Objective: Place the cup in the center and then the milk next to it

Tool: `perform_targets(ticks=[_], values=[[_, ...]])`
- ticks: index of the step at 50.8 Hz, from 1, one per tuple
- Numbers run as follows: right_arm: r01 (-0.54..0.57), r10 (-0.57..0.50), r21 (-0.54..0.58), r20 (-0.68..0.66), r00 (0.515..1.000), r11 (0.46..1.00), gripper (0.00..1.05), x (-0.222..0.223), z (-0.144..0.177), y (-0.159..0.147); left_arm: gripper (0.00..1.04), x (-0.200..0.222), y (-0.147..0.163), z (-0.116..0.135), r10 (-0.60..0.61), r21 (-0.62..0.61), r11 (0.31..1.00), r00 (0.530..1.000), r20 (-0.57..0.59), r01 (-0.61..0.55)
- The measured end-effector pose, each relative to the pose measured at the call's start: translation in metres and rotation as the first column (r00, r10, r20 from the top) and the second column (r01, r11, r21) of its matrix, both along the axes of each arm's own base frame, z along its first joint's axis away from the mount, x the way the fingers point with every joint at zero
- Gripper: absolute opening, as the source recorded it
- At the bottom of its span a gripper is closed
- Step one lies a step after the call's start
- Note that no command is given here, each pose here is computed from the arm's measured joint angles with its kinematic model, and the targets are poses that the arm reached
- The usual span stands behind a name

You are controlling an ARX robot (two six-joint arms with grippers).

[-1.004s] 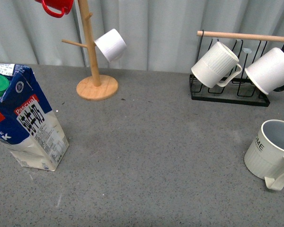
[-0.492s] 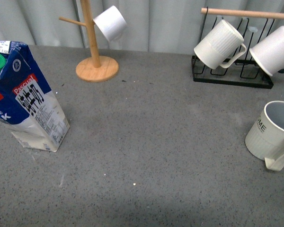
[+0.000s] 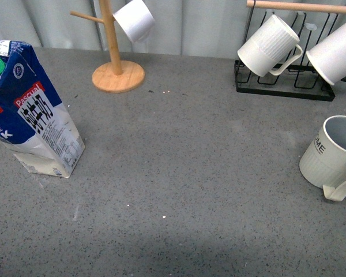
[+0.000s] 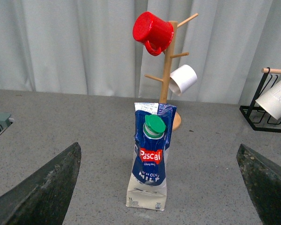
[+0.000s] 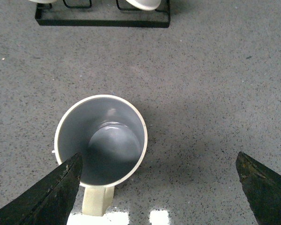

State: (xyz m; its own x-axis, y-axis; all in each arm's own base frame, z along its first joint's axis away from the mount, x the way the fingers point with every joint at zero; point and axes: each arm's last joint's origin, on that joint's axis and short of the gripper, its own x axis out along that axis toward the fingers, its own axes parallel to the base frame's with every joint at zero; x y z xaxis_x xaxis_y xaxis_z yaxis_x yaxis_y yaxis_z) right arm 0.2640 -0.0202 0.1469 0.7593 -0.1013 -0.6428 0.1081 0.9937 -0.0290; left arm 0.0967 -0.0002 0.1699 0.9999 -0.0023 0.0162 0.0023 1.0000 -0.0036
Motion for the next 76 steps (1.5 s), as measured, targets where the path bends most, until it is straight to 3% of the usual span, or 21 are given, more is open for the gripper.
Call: perform_targets(ticks=[32, 43, 60, 76], values=[[0.08, -0.066, 0.068, -0.195, 0.979, 0.994, 0.95, 0.055, -0.045, -0.002, 0.98, 0.0, 0.0, 0.0, 0.0, 0.0, 1.0, 1.0, 0.0, 0.0], [0.09, -0.07, 0.094, -0.192, 0.979, 0.991, 0.66, 0.066, -0.046, 0.007, 0.98, 0.0, 0.0, 0.0, 0.0, 0.0, 1.0, 1.0, 0.0, 0.0], [0.113, -0.086, 0.108, -0.222, 0.971, 0.988, 0.04, 0.069, -0.046, 0.015, 0.98, 0.0, 0.0, 0.0, 0.0, 0.0, 1.0, 1.0, 0.0, 0.0], [0.088, -0.046, 0.176, -0.229, 0.972, 0.98, 0.01, 0.068, -0.029, 0.025, 0.98, 0.0, 0.0, 0.0, 0.0, 0.0, 1.0, 1.0, 0.0, 0.0]])
